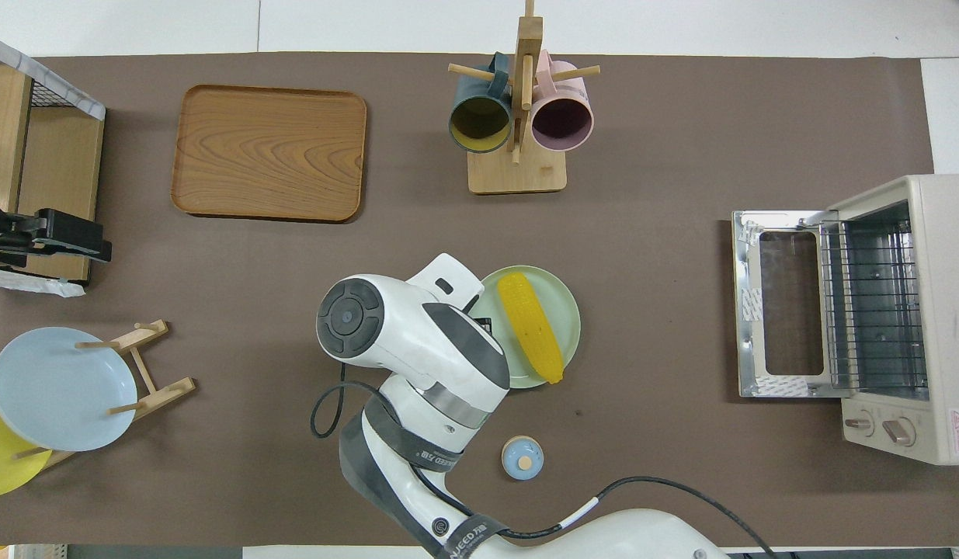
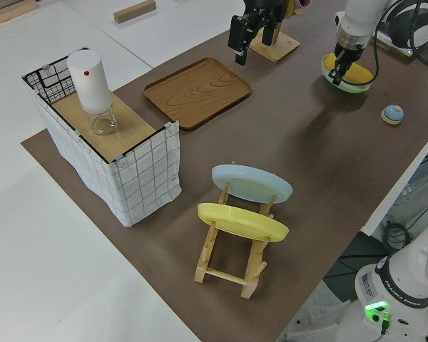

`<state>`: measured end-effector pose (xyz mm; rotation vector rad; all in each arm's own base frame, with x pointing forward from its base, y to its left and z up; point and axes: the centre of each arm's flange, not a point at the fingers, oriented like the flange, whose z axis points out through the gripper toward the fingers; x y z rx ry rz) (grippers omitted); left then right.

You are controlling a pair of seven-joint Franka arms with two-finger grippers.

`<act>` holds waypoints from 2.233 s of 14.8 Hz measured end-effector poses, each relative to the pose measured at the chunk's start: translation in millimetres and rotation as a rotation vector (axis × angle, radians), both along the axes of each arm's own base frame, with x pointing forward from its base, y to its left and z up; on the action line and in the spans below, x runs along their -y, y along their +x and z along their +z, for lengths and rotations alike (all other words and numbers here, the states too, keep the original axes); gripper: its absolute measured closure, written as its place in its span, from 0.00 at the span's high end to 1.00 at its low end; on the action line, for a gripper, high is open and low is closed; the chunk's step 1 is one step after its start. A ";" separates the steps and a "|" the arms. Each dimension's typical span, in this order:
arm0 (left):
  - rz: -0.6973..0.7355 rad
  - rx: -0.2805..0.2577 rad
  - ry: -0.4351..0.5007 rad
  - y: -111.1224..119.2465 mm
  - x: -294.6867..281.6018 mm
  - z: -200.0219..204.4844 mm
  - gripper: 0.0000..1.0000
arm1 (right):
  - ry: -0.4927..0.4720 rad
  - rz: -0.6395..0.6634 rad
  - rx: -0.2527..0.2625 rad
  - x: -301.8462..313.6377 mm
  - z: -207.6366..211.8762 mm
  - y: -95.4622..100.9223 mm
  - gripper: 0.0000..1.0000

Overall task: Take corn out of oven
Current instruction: 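Pull the plate with corn out and set it mid-table with the right gripper, then grasp the yellow corn with the left gripper while the right gripper withdraws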

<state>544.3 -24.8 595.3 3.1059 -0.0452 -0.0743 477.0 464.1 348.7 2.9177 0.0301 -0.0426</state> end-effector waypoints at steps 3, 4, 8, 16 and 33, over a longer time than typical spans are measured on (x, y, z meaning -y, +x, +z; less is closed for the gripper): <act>0.001 0.000 0.002 0.1 -0.8 0.0 1.00 | 0.068 -0.029 0.008 0.4 -0.3 7.5 0.03; 0.001 0.000 0.002 0.1 -0.9 0.0 1.00 | 0.099 -0.044 0.006 0.2 -0.6 9.8 0.08; 0.002 0.003 0.003 0.4 -1.3 0.3 1.00 | 0.131 -0.070 0.016 6.8 2.9 19.8 0.35; 0.005 0.006 0.004 0.5 4.6 0.8 1.00 | 0.095 -0.035 -0.061 157.6 64.6 80.8 0.01; 0.149 0.049 -0.084 -62.5 369.9 -200.6 1.00 | 0.009 -0.122 -0.108 406.4 -58.4 54.6 0.01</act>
